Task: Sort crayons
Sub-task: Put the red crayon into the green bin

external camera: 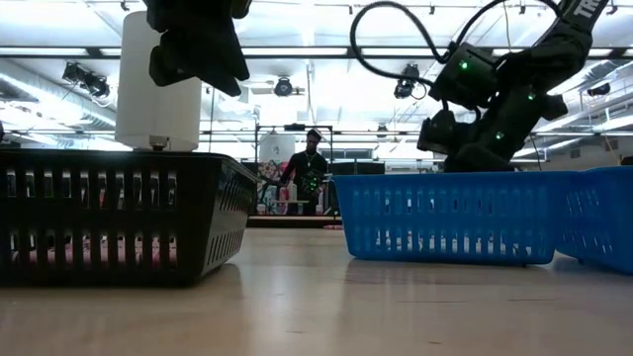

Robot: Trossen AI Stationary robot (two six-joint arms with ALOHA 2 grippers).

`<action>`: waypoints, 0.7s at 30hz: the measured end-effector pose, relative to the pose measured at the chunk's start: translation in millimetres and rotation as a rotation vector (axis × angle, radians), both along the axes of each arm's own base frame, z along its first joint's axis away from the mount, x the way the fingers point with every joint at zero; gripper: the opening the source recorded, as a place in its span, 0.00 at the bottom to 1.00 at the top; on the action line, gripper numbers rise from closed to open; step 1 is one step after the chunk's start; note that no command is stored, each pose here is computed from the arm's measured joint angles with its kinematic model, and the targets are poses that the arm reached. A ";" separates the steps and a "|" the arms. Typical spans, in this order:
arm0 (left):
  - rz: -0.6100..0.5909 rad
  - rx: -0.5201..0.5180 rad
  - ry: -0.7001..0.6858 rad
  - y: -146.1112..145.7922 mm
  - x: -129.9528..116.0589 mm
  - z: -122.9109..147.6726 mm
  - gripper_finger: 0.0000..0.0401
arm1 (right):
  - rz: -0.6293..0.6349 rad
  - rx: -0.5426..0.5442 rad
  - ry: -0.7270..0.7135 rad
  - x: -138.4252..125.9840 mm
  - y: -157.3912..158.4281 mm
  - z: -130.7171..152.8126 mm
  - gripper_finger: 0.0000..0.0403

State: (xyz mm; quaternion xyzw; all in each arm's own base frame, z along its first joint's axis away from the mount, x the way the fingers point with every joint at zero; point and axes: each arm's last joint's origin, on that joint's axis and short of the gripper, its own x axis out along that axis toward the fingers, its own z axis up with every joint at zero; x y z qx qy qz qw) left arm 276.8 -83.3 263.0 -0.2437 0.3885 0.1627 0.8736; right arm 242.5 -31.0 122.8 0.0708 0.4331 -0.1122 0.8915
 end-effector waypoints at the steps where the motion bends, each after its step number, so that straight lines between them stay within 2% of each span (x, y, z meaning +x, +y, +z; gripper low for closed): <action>1: 0.000 0.000 0.000 0.0 0.0 0.0 0.32 | -0.006 -0.001 0.004 -0.6 -2.0 -0.2 0.32; 14: 0.000 0.002 0.006 0.1 -0.4 -0.4 0.32 | 0.065 -0.068 0.083 -2.2 -9.6 -15.8 0.31; 17: 0.000 0.003 0.006 0.1 -0.4 -0.5 0.32 | 0.076 -0.068 0.081 -2.4 -9.1 -15.5 0.27; 21: -0.016 0.015 0.009 -0.1 -0.5 -0.5 0.32 | 0.099 -0.083 0.068 -2.9 -8.8 -11.8 0.17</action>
